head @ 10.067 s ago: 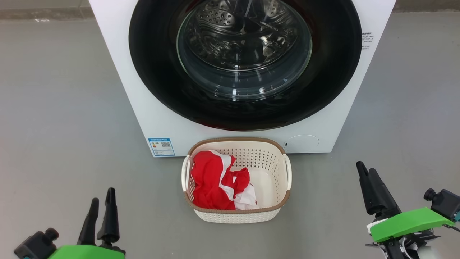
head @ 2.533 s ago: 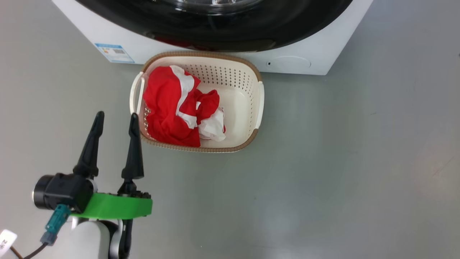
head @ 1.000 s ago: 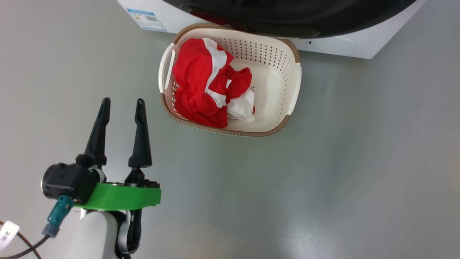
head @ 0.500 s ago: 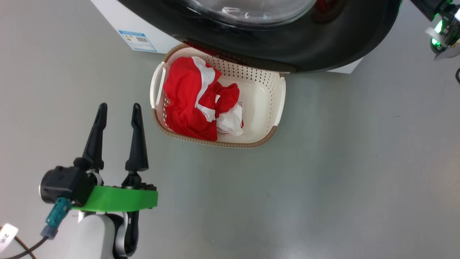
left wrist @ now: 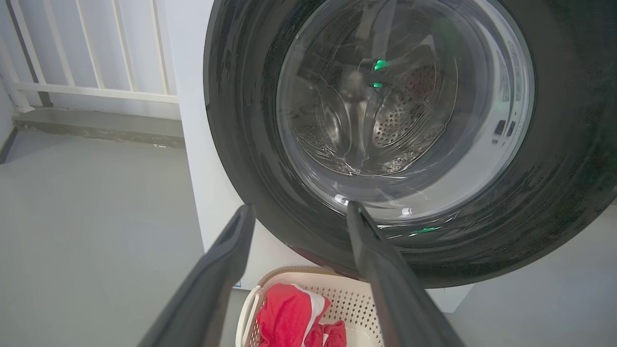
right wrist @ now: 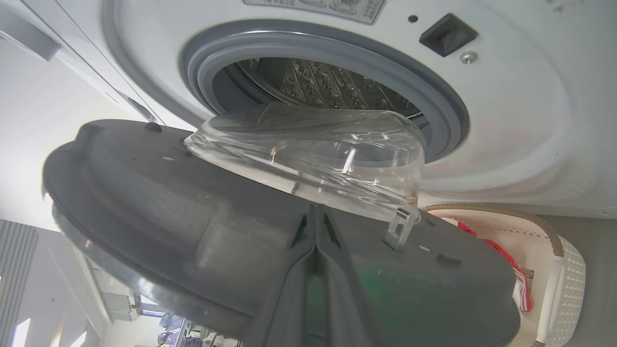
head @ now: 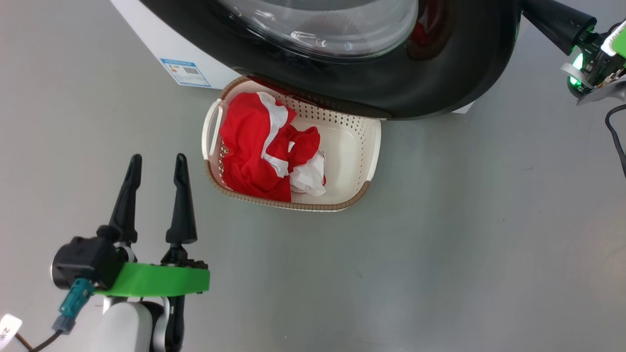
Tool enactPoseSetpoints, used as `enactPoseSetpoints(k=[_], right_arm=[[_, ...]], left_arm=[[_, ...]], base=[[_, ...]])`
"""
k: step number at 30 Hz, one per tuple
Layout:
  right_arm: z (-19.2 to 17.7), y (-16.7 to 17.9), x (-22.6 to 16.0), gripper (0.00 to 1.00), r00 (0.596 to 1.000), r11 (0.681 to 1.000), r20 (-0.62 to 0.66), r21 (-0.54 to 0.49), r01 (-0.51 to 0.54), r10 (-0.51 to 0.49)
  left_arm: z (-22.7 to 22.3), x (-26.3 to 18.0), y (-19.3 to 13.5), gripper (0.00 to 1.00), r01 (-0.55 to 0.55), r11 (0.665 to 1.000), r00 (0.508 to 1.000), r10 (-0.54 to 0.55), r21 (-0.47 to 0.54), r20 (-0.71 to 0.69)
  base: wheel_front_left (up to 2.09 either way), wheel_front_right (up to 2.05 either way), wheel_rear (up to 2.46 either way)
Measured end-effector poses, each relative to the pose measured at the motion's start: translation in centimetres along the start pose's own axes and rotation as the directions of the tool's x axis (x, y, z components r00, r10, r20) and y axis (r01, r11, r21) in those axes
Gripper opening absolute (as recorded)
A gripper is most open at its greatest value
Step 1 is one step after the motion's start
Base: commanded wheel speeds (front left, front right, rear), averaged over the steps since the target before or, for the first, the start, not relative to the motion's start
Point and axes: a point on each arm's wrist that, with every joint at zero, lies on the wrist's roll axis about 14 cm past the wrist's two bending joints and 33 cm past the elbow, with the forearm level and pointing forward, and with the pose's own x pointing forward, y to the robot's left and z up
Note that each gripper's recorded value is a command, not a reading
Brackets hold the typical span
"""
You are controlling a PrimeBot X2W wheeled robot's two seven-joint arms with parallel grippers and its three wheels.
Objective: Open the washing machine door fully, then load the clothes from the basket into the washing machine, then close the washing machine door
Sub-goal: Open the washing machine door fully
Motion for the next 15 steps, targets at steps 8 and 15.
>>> enactPoseSetpoints(k=[8, 15], right_arm=[[1.4, 1.4, -1.1, 0.00, 0.996, 0.999, 0.081, -0.047, -0.020, 0.024], [2.8, 2.4, -3.0, 1.00, 0.983, 0.990, 0.180, -0.143, -0.004, 0.030]], left_arm=[[0.1, 0.1, -0.3, 1.00, 0.009, 1.000, 1.000, -0.009, -0.006, 0.006], [0.2, 0.3, -0.8, 1.00, 0.028, 1.000, 1.000, -0.028, 0.002, 0.010]], base=[[0.00, 0.00, 0.00], [0.00, 0.00, 0.00]])
